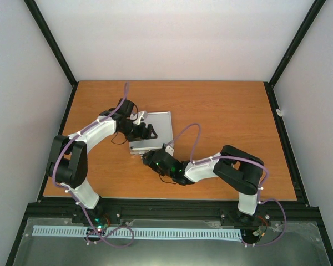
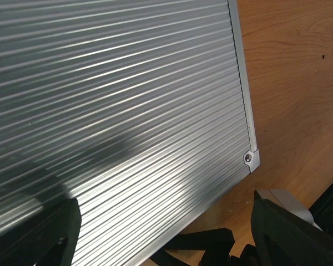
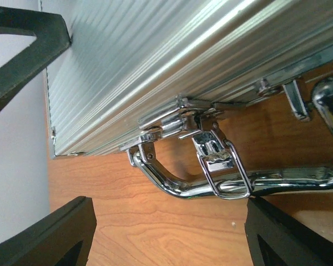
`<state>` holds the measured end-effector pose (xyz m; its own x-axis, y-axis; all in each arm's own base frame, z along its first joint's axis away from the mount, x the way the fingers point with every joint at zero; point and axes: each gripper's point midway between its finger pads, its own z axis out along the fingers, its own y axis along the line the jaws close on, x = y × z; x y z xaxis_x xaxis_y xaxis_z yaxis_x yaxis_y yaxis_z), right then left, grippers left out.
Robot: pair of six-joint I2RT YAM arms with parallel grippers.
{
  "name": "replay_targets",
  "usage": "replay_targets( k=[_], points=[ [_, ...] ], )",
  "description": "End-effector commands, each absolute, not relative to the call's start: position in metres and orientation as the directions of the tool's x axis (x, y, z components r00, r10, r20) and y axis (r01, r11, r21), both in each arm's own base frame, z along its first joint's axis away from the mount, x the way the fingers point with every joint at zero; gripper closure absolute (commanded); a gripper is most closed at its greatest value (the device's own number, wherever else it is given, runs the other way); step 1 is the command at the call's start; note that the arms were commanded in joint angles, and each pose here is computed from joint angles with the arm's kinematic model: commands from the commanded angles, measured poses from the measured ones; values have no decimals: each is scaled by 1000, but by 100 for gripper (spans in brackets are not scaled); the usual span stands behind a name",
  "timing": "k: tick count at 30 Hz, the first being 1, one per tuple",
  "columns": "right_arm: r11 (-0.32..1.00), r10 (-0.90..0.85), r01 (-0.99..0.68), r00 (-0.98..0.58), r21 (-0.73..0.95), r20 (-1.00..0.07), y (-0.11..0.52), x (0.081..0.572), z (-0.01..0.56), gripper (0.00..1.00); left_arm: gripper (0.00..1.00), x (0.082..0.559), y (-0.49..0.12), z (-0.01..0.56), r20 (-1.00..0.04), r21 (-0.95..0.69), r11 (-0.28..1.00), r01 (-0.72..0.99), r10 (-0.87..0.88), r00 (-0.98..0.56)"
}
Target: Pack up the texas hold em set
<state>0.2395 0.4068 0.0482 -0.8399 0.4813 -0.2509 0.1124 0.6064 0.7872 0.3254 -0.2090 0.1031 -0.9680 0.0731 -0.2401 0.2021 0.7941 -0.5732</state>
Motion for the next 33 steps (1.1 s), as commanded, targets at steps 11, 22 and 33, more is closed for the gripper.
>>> replay_targets(
  k=[11,22,33],
  points=[
    [570,518,24,-787,822,-336,407,270,89,25,13,325,-213,116,-252,-580,787,211,73,-965],
    [619,446,-50,-799,784,-403,411,275,93,25,13,324,-211,120,-209,-614,772,164,41,-977],
    [651,406,-85,-800,754,-441,402,292,93,24,12,314,-209,129,-189,-625,765,157,47,-981]
  ],
)
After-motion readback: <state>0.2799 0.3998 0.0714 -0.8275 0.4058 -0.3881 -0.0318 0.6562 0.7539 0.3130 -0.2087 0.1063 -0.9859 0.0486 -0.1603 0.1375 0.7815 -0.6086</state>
